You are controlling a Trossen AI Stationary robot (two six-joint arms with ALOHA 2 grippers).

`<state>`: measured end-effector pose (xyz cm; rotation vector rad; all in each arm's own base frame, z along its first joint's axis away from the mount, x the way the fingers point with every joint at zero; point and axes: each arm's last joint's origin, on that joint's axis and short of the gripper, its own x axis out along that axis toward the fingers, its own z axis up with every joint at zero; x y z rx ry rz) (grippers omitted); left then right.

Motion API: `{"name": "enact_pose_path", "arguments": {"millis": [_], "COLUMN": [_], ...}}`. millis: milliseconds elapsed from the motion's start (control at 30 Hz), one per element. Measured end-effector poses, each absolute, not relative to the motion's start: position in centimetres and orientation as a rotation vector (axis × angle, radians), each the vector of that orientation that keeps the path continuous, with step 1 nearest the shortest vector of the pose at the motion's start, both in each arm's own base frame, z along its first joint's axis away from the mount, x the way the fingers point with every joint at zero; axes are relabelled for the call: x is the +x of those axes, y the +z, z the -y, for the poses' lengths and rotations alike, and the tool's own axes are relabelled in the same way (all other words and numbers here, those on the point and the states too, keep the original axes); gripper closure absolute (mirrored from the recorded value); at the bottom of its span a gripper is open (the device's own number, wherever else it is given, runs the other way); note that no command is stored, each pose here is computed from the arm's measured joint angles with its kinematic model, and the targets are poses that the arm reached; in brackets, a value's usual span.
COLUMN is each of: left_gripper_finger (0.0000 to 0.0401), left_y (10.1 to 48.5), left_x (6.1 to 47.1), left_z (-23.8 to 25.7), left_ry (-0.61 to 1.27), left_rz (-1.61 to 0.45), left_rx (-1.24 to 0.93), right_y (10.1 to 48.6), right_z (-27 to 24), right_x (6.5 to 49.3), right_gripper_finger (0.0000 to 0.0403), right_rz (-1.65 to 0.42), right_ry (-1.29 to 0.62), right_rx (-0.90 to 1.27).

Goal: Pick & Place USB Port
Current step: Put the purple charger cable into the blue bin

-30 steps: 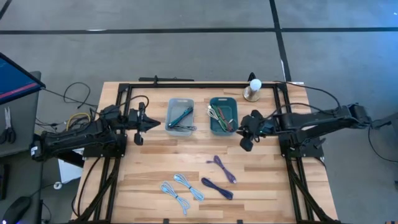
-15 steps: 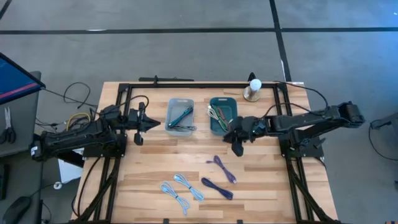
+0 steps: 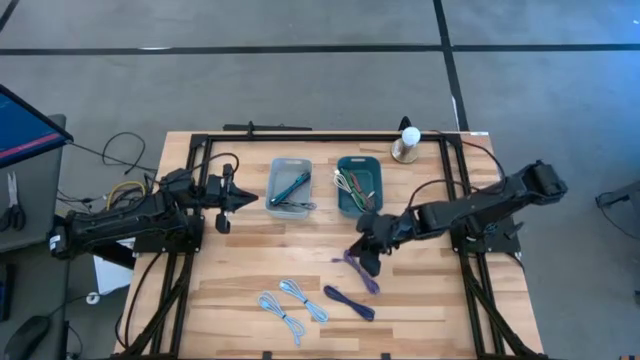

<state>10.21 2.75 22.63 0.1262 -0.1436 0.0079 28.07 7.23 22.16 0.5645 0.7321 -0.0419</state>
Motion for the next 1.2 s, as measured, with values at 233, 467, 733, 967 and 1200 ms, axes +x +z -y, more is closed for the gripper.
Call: {"name": "enact_pose_path", "arguments": {"millis": [233, 467, 733, 967, 1200], "left_gripper_finger": [0.0388, 0.0388, 0.0388, 0.0388, 0.0388], "left_y": [22.7, 22.7, 22.7, 22.4, 22.3], "left_x": [10.2, 10.2, 10.3, 10.7, 10.9], "left_z": [-2.7, -2.7, -2.8, -2.9, -3.1], "left_ry": [0.008, 0.008, 0.008, 0.011, 0.018], "left_rz": [0.151, 0.151, 0.144, 0.113, 0.102], "left_rx": [0.127, 0.126, 0.123, 0.111, 0.107], "right_y": [21.6, 19.5, 17.0, 15.6, 15.5], "right_z": [-9.6, -11.9, -13.2, -12.6, -12.1], "right_x": [29.6, 31.0, 32.0, 32.2, 32.3], "right_gripper_finger": [0.0327, 0.0327, 0.0327, 0.0318, 0.0286], "right_rz": [-1.009, -1.217, -1.362, -1.417, -1.373], "right_ry": [-0.211, -0.369, -0.364, -0.417, -0.459], "right_rx": [0.633, 0.642, 0.727, 0.719, 0.657]}}
